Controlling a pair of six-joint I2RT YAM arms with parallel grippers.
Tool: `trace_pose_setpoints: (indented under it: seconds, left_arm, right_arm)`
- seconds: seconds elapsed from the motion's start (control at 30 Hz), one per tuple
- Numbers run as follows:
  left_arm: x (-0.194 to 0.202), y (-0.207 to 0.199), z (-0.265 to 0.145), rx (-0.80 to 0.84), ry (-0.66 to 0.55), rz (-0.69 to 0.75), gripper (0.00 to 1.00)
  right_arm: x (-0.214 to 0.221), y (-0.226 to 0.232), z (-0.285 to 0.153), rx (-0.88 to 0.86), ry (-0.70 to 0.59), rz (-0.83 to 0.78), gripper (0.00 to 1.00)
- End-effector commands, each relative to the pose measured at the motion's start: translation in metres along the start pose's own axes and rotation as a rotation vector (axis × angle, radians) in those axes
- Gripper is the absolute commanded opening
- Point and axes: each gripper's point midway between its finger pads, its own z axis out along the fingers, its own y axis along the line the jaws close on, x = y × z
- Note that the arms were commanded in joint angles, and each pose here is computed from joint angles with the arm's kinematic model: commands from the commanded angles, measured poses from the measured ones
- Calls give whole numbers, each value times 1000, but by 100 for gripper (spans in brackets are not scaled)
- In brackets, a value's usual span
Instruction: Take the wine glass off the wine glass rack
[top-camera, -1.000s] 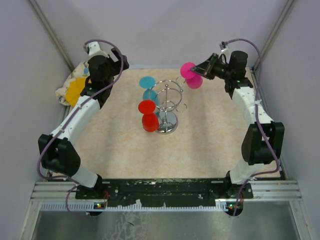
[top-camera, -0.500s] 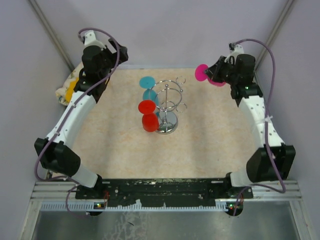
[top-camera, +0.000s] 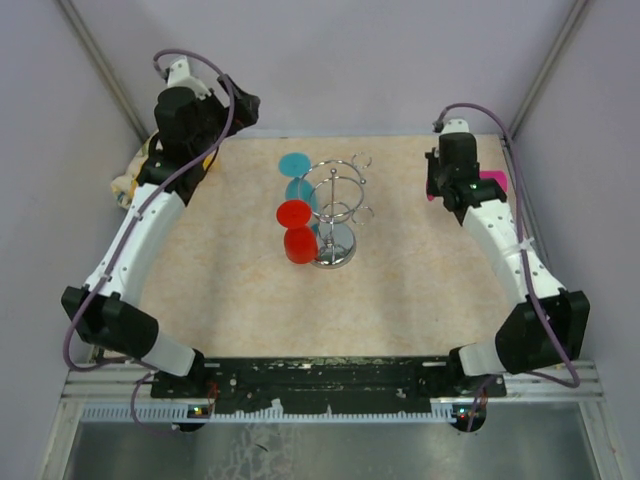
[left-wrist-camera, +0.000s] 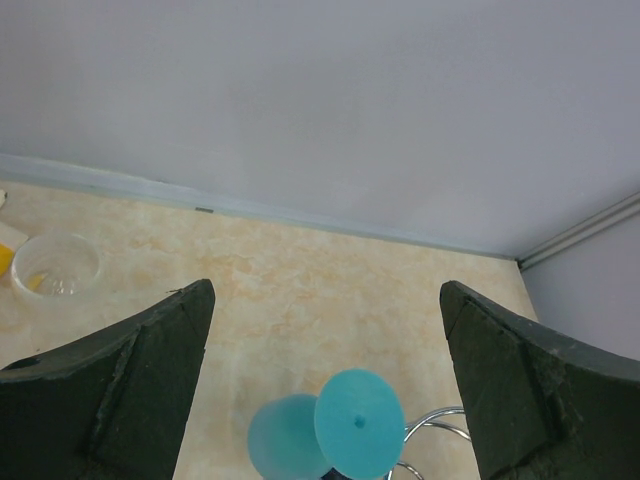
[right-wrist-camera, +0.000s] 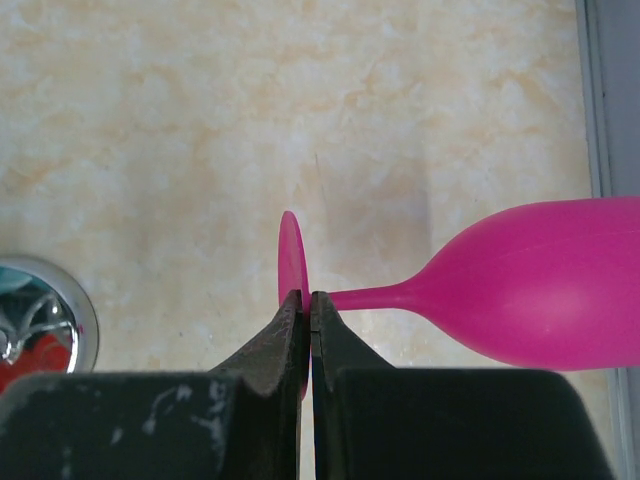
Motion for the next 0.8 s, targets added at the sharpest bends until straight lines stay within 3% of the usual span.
trace_pose_setpoints:
  seconds: [0.0, 0.2, 0.43, 0.57, 0.77]
  left_arm:
    - [-4, -24, -3, 82, 78, 11, 100]
    - [-22, -43, -9, 79, 197, -1, 100]
    - [13, -101, -32, 405, 487, -153, 100]
    - [35, -117, -52, 504, 583, -232, 100]
    - [65, -144, -89, 643, 702, -336, 100]
  right_arm:
    - [-30, 2, -28, -27, -118, -31, 0]
    - [-58, 80, -128, -343, -378, -246, 0]
    - [-53, 164, -235, -696, -502, -436, 0]
    - [-46, 193, -259, -788, -538, -529, 0]
    - [-40, 236, -261, -869, -520, -622, 0]
